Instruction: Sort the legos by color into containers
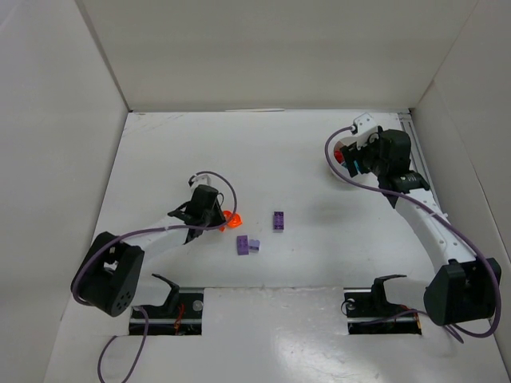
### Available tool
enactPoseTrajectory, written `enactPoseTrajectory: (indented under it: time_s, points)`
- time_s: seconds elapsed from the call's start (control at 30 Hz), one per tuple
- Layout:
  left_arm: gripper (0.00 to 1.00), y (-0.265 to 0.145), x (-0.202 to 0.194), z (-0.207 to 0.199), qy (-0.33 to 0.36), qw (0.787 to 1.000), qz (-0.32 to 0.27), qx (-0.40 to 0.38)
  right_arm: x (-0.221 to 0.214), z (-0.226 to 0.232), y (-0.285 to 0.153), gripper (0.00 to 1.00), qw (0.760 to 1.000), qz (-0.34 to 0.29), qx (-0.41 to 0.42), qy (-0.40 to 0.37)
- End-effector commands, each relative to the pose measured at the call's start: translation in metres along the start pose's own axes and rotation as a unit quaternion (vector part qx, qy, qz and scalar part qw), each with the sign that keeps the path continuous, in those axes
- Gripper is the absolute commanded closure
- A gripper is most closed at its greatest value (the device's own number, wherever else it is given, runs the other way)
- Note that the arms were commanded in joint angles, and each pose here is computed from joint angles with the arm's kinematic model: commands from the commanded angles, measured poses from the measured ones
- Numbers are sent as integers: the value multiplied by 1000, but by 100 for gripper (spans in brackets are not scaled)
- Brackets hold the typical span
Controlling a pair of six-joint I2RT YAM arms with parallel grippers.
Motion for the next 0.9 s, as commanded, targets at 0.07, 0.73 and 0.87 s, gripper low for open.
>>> enactPoseTrajectory:
  time_s: [0.07, 0.73, 0.87]
  points:
    - [85, 1, 17, -14, 9, 1000, -27, -5, 5, -3, -3, 20, 1000, -16, -4, 4]
    - [100, -77, 66, -49, 50, 977, -155, -136, 50, 73, -20, 23, 933, -233, 249, -112]
    - [100, -91, 58, -77, 100, 946, -137, -277, 69, 119, -26, 23, 873, -303, 369, -102]
Point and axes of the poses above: each gripper's point midway between its finger pads, its own y axis out along the fingers, its own z axis along the line the jaws close on, x = y × z, the point moved 7 cm from there along -y, back along the fingers, and after that the axes turned 7 degrees about -y, right-handed, at the moved point
